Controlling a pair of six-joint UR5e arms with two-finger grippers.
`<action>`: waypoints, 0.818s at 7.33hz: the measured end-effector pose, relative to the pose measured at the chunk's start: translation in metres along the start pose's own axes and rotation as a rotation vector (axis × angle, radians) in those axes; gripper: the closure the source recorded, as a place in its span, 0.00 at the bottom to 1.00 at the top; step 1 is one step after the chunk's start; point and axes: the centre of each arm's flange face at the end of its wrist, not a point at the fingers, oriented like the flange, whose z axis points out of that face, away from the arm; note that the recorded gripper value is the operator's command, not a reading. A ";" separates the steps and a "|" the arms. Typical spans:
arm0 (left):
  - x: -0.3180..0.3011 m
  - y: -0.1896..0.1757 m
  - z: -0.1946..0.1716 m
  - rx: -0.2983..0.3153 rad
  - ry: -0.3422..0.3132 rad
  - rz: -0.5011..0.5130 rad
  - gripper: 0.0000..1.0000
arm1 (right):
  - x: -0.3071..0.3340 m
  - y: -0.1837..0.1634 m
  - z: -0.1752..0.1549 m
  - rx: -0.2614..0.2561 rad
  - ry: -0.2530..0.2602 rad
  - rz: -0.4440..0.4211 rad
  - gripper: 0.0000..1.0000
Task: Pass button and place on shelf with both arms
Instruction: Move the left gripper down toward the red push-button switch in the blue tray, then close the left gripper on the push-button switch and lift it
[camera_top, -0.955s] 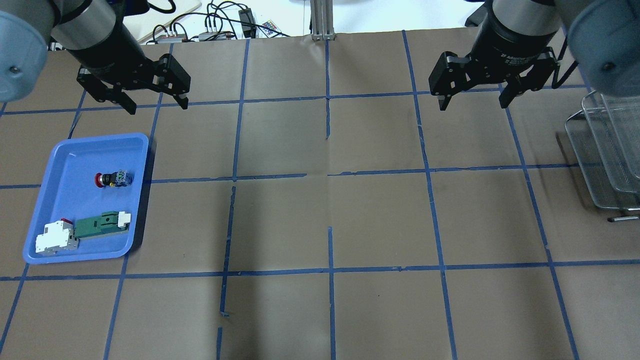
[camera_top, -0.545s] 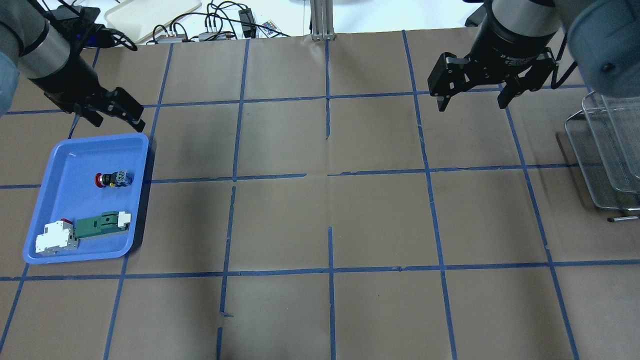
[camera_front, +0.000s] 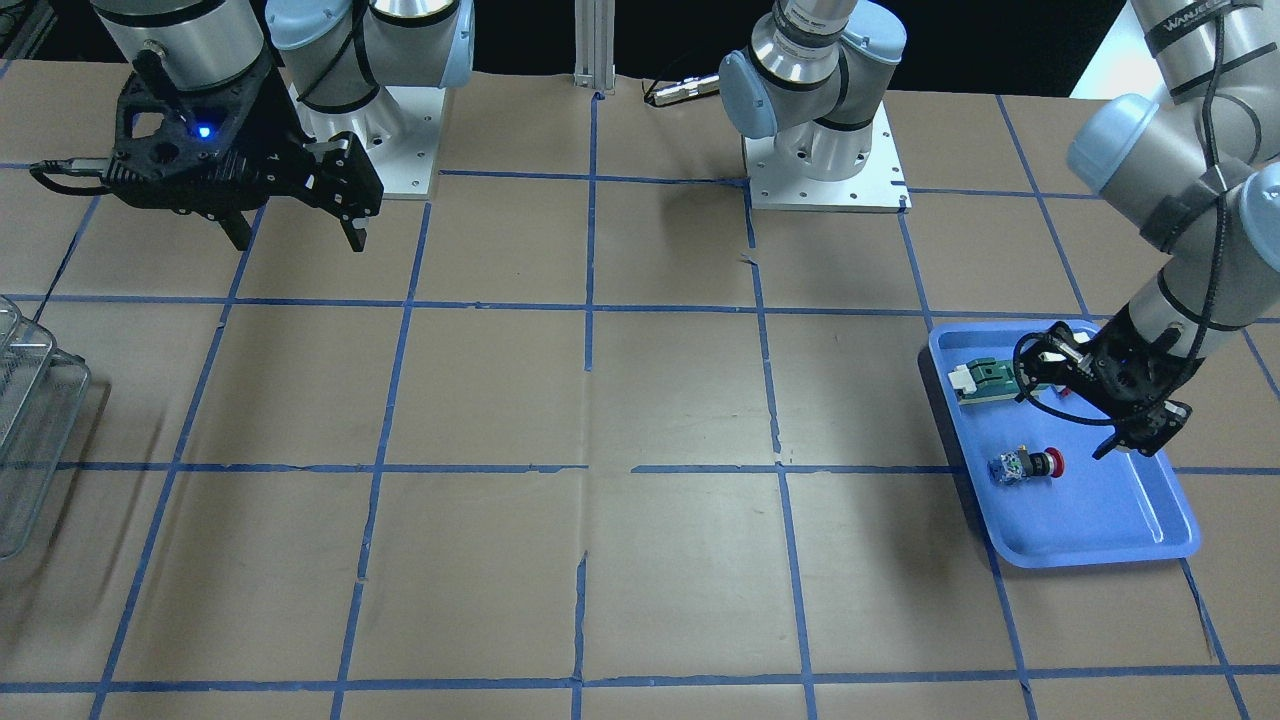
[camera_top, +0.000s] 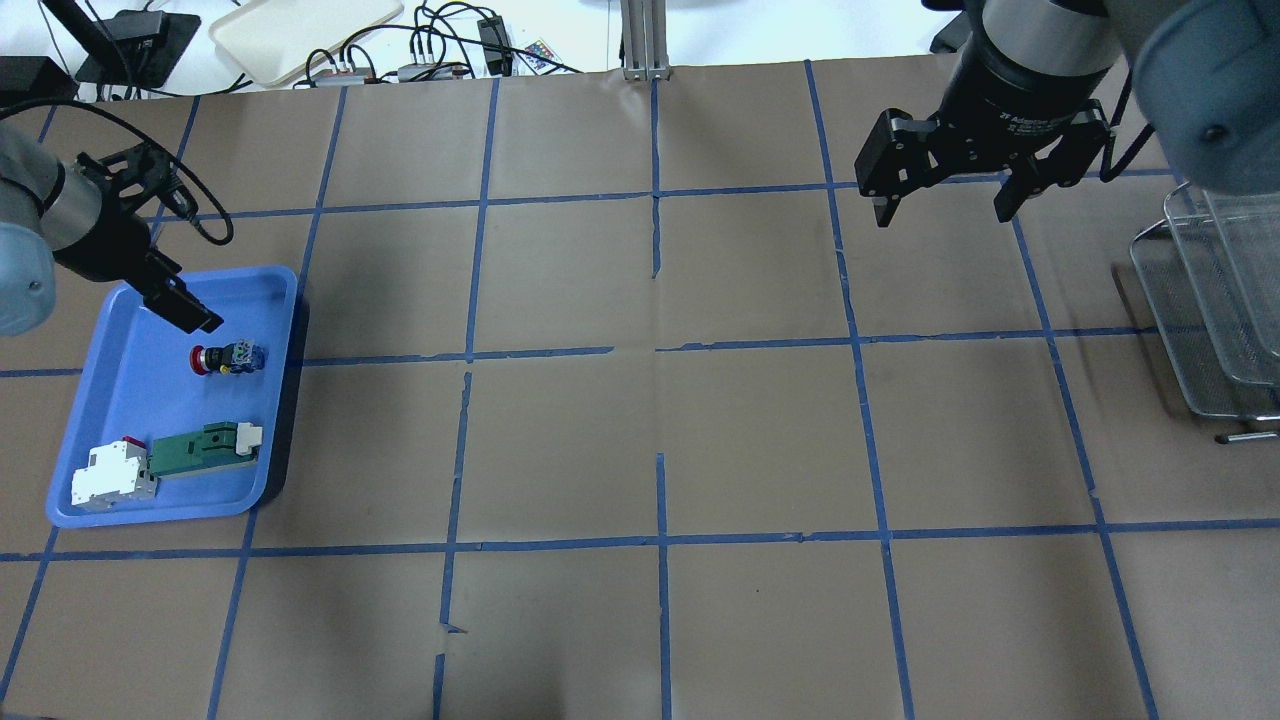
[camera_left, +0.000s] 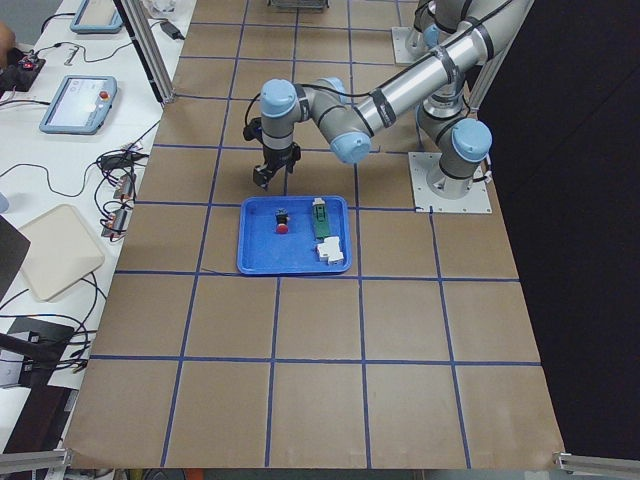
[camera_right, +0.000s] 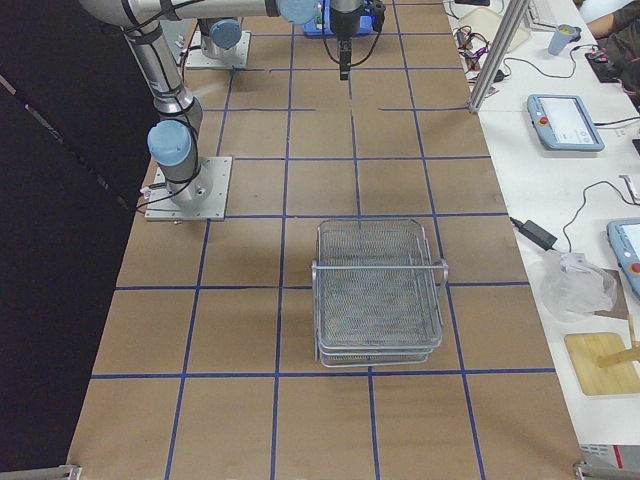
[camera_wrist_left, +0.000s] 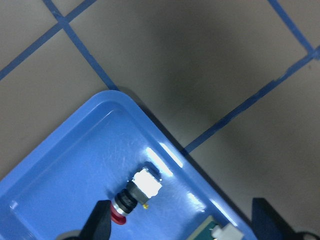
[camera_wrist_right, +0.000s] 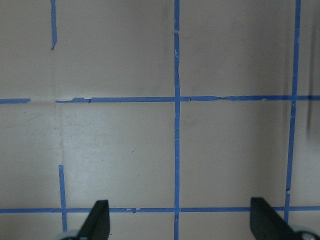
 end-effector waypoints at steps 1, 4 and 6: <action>-0.010 0.013 0.024 -0.004 0.026 0.108 0.00 | 0.000 0.000 0.000 0.000 0.001 0.009 0.00; -0.024 0.025 0.088 -0.023 0.082 0.303 0.00 | 0.000 -0.001 0.001 -0.002 0.000 0.022 0.00; -0.029 0.028 0.113 -0.026 0.092 0.334 0.89 | 0.000 -0.001 0.002 -0.004 0.001 0.025 0.00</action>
